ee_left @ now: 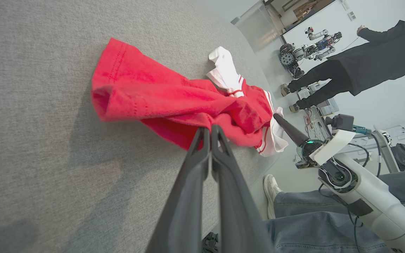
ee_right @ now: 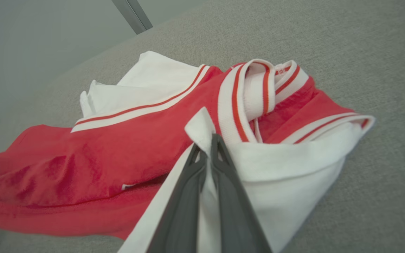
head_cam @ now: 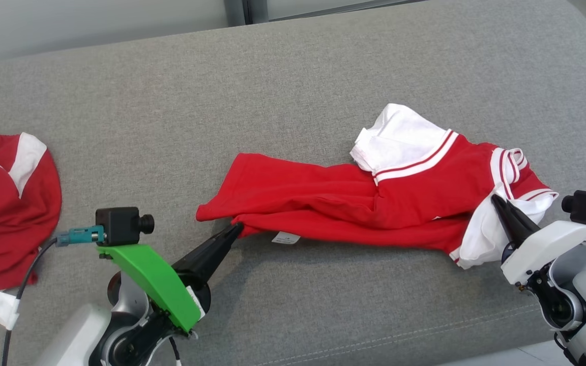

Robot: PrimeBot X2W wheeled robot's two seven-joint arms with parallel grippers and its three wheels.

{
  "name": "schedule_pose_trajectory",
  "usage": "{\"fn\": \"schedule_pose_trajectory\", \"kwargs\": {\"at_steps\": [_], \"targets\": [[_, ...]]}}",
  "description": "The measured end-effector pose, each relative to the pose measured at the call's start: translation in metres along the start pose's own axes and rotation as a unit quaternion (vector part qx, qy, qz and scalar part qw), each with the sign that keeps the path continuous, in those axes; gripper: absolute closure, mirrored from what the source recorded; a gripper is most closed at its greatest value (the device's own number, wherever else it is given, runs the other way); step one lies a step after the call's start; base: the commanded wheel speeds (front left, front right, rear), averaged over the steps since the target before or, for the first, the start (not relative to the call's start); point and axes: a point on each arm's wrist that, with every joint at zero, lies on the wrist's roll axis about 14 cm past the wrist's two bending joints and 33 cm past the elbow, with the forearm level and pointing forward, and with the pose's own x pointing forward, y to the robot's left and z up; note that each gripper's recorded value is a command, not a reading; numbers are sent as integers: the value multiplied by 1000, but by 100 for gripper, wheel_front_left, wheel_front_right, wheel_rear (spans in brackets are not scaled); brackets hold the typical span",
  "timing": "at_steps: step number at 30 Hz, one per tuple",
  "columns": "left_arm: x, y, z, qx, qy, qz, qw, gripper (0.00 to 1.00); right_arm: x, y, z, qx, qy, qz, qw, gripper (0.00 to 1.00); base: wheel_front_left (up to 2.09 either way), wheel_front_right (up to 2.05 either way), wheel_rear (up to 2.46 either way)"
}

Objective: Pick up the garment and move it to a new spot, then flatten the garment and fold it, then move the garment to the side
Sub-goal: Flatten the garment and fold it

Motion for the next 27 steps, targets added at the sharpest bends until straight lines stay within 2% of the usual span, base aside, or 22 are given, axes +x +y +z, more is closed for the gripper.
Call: {"fn": "schedule_pose_trajectory", "kwargs": {"at_steps": [2, 10, 14, 15, 16, 17, 18, 19, 21, 24, 27], "targets": [[-4, 0, 2, 0, -2, 2, 1000, 100, 0, 1, 0, -2, -2, 1, 1000, 72, 0, 0, 0], [-16, -7, 5, -12, -6, 4, 1000, 100, 3, 4, 2, -10, -8, 7, 1000, 55, 0, 0, 0], [-20, -13, 5, -17, -6, -1, 1000, 100, 6, 7, 4, -11, -12, 11, 1000, 51, 0, 0, 0], [-20, -14, 5, -17, -6, -3, 1000, 100, 8, 8, 5, -14, -12, 12, 1000, 47, 0, 0, 0], [-21, -14, 6, -18, -6, -2, 1000, 100, 10, 10, 7, -15, -14, 15, 1000, 38, 0, 0, 0], [-22, -13, 7, -19, -7, 0, 1000, 100, 12, 12, 8, -16, -16, 18, 1000, 38, 0, 0, 0], [-24, -13, 7, -19, -7, 2, 1000, 100, 14, 15, 9, -16, -17, 21, 999, 42, 0, 0, 0], [-25, -13, 7, -18, -7, 2, 1000, 100, 15, 17, 10, -17, -19, 23, 999, 52, 0, 0, 0], [-27, -11, 6, -20, -6, 7, 1000, 100, 17, 19, 10, -16, -18, 28, 999, 56, 0, 0, 0], [-29, -14, 7, -23, -7, 6, 1000, 100, 18, 19, 7, -16, -13, 28, 999, 56, 0, 0, 0], [-32, -13, 9, -23, -11, 8, 1000, 100, 18, 18, 5, -21, -10, 27, 999, 47, 0, 0, 0]]}}
